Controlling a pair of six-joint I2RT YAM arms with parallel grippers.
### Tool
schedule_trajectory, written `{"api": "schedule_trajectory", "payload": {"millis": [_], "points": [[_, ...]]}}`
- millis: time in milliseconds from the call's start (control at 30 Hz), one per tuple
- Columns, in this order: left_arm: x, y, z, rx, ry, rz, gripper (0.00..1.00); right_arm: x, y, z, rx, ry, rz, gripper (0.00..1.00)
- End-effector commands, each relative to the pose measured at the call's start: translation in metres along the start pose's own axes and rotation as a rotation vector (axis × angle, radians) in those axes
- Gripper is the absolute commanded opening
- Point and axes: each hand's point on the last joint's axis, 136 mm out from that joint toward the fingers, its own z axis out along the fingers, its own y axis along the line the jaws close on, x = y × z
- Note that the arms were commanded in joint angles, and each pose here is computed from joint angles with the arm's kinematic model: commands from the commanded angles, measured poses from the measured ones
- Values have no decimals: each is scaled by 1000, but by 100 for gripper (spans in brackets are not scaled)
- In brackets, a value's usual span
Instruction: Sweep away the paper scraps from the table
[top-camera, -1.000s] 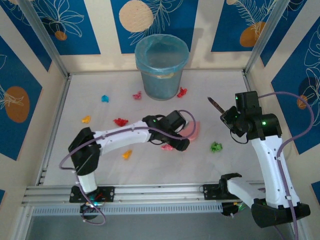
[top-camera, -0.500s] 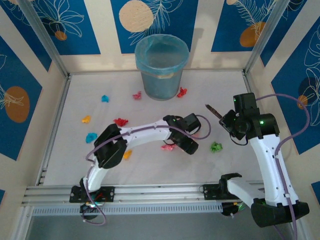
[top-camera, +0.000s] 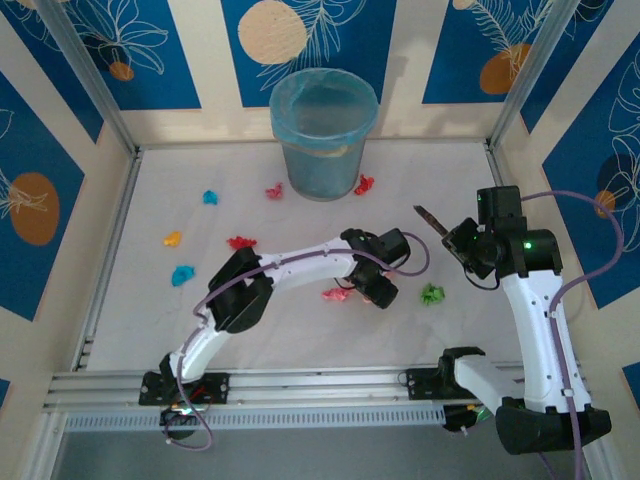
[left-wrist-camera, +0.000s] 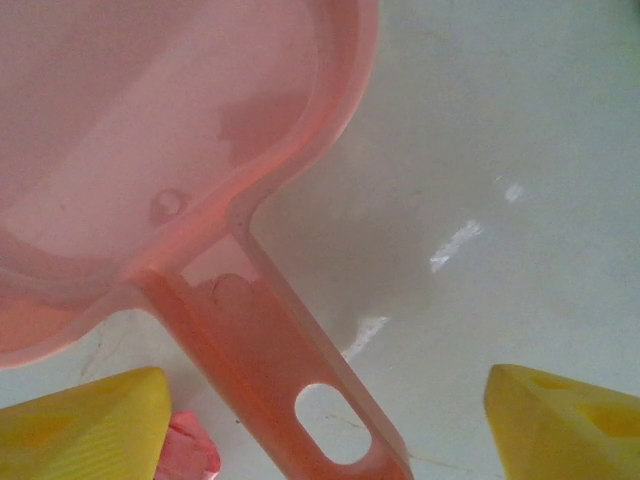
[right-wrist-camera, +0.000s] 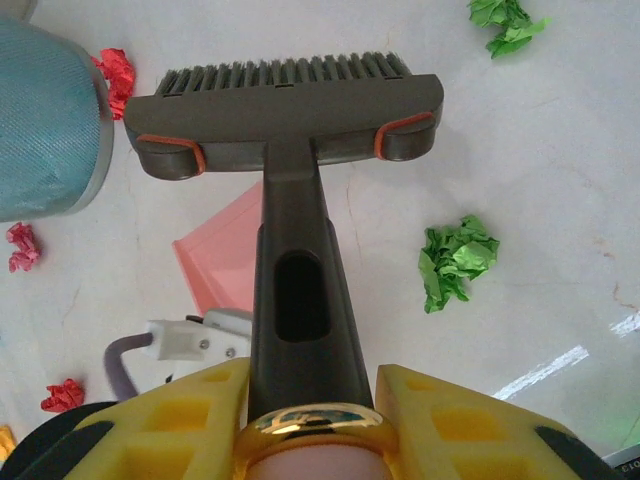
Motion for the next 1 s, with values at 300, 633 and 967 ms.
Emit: {"api": "schedule_trajectory", "payload": {"millis": [300,633,967], "points": [[-10,10,17,-43,17,64,53,2,16,3,-63,46,19,0],[-27,36,11,-115,-35,109,35,8,10,9,-33,72,52,0],[-48,71,3,-132,-101,93,42,6,15,18,-21,100,74,0]]}}
